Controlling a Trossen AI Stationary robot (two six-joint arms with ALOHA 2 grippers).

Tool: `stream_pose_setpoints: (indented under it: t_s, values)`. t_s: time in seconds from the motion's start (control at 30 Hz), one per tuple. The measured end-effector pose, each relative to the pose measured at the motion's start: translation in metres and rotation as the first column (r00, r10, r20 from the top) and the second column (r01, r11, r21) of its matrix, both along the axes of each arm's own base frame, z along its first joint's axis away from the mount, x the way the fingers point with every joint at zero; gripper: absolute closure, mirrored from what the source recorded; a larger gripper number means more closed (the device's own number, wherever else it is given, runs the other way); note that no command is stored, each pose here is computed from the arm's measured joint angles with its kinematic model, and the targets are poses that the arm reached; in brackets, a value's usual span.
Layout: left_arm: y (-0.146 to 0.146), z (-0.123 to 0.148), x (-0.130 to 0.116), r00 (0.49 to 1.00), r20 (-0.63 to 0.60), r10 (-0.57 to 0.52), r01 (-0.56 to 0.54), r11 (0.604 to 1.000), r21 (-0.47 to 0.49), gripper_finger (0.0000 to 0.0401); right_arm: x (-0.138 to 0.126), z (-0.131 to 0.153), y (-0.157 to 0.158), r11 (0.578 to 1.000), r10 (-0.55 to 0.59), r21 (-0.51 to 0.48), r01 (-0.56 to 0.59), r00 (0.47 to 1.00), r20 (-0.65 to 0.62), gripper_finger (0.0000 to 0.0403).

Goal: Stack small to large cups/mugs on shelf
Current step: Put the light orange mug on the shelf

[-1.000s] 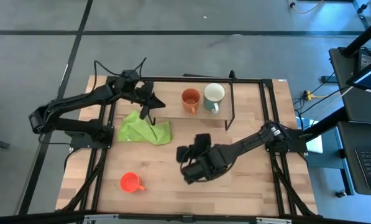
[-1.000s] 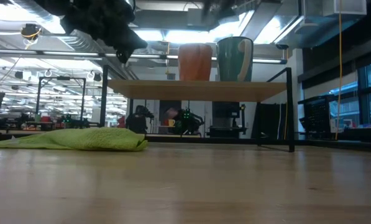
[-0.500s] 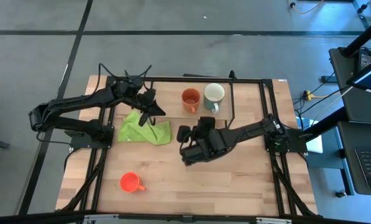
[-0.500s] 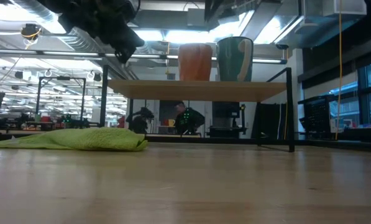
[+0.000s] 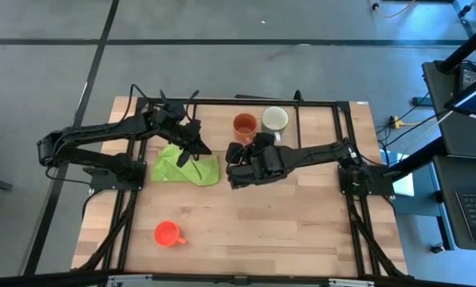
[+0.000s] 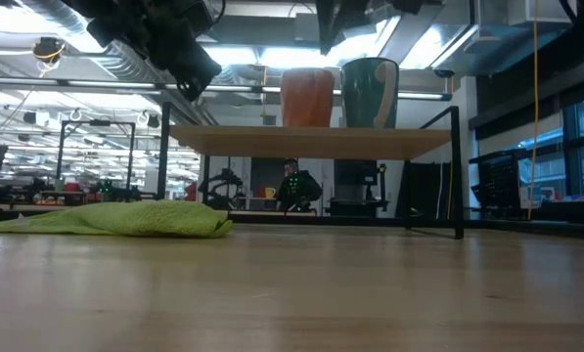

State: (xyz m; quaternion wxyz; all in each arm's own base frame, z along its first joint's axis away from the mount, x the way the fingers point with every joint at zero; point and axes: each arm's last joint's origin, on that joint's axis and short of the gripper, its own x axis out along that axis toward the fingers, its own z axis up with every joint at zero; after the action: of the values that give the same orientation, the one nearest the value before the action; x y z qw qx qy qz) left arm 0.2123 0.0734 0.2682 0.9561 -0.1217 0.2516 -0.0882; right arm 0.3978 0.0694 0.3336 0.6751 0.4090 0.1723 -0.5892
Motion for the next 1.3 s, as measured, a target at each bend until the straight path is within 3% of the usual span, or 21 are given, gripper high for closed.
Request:
stream_pose_setpoints:
  t_s: [0.67,1.3]
  values:
    - [-0.001,0.0,0.0,1.0,0.003,-0.011,0.011,1.0,0.009,0.0398,0.003,0.0,-0.024,1.0,-0.006,-0.03,0.004,0.999,-0.05,0.0403]
    - [-0.002,-0.001,0.0,1.0,-0.002,-0.023,0.023,0.999,0.026,0.04,0.008,-0.008,-0.028,1.0,0.014,0.02,-0.012,0.996,-0.089,0.0403]
